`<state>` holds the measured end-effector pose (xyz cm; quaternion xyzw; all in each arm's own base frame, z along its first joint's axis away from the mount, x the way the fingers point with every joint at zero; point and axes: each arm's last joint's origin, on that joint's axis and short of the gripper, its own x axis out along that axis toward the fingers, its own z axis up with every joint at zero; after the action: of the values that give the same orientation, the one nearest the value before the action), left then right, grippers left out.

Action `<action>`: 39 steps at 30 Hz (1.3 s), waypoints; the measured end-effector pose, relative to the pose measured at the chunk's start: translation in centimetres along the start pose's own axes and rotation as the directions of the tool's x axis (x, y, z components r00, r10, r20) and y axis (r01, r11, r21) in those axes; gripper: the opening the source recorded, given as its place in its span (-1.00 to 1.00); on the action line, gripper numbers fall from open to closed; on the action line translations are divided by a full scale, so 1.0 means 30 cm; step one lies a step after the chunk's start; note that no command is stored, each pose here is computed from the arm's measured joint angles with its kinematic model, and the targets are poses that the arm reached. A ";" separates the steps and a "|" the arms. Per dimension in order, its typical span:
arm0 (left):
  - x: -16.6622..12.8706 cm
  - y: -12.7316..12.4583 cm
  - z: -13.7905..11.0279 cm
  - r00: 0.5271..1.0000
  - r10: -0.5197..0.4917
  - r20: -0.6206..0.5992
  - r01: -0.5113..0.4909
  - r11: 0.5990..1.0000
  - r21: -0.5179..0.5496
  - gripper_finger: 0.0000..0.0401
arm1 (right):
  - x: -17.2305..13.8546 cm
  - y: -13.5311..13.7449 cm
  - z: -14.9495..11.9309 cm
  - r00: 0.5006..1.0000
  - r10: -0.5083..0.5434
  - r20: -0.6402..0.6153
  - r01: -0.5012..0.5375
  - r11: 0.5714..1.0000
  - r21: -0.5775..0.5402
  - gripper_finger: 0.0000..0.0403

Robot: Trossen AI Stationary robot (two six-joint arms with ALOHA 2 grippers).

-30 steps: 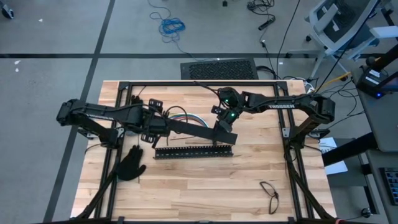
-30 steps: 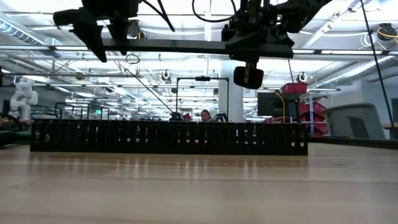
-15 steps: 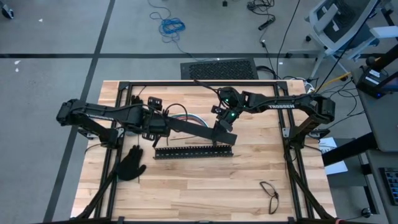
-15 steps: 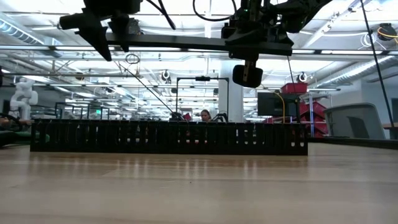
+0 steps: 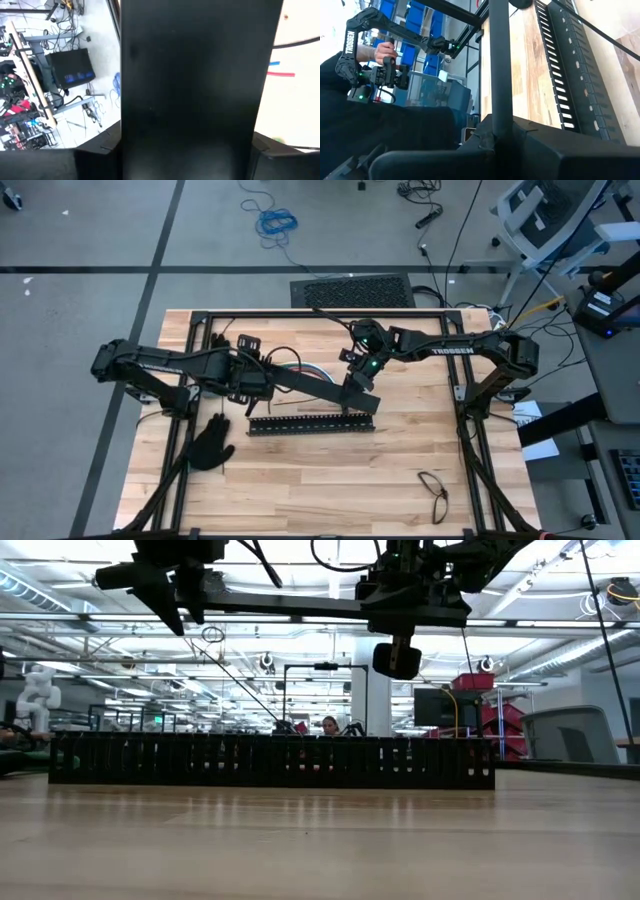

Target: Ziptie cables

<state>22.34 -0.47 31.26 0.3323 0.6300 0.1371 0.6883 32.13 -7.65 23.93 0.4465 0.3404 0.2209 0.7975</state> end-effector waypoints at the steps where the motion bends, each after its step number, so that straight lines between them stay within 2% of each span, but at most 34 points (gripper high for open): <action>1: 0.000 0.000 0.000 1.000 0.000 -0.001 0.000 1.000 0.003 0.09 | 0.000 0.000 0.000 1.000 0.000 0.000 0.000 1.000 0.000 -0.99; 8: 0.000 -0.001 -0.006 1.000 -0.004 -0.016 0.004 1.000 0.008 0.08 | 0.001 0.006 0.008 1.000 0.009 0.017 -0.008 1.000 -0.022 -0.94; 12: 0.001 -0.001 -0.006 1.000 0.000 -0.016 0.000 1.000 0.004 0.07 | 0.001 0.003 0.014 0.997 -0.045 0.063 0.046 0.999 -0.016 -0.84; 21: 0.001 -0.001 -0.006 1.000 -0.004 -0.015 0.005 1.000 0.008 0.07 | 0.000 0.007 0.022 0.995 -0.044 0.086 0.047 0.998 -0.041 -0.41; 27: 0.001 -0.006 -0.005 0.999 -0.055 -0.003 0.055 0.998 0.010 0.07 | -0.026 0.014 0.058 0.986 -0.009 0.164 0.021 0.997 -0.073 -0.13; 32: 0.000 -0.010 -0.004 0.995 -0.101 0.008 0.101 0.995 0.012 0.06 | -0.053 0.005 0.075 0.980 -0.007 0.200 0.025 0.996 -0.091 0.02; 36: -0.001 -0.017 0.001 0.983 -0.180 0.034 0.179 0.984 0.013 0.06 | -0.102 -0.004 0.107 0.963 -0.057 0.262 0.105 0.980 -0.172 0.07; 39: 0.003 -0.018 0.009 0.977 -0.204 0.061 0.203 0.979 0.017 0.06 | -0.151 0.042 0.164 0.934 -0.157 0.321 0.249 0.930 -0.269 0.07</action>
<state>22.49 -0.89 30.85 0.2737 0.6397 0.0523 0.7163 32.67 -12.78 28.41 0.3077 0.2245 0.1173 0.9172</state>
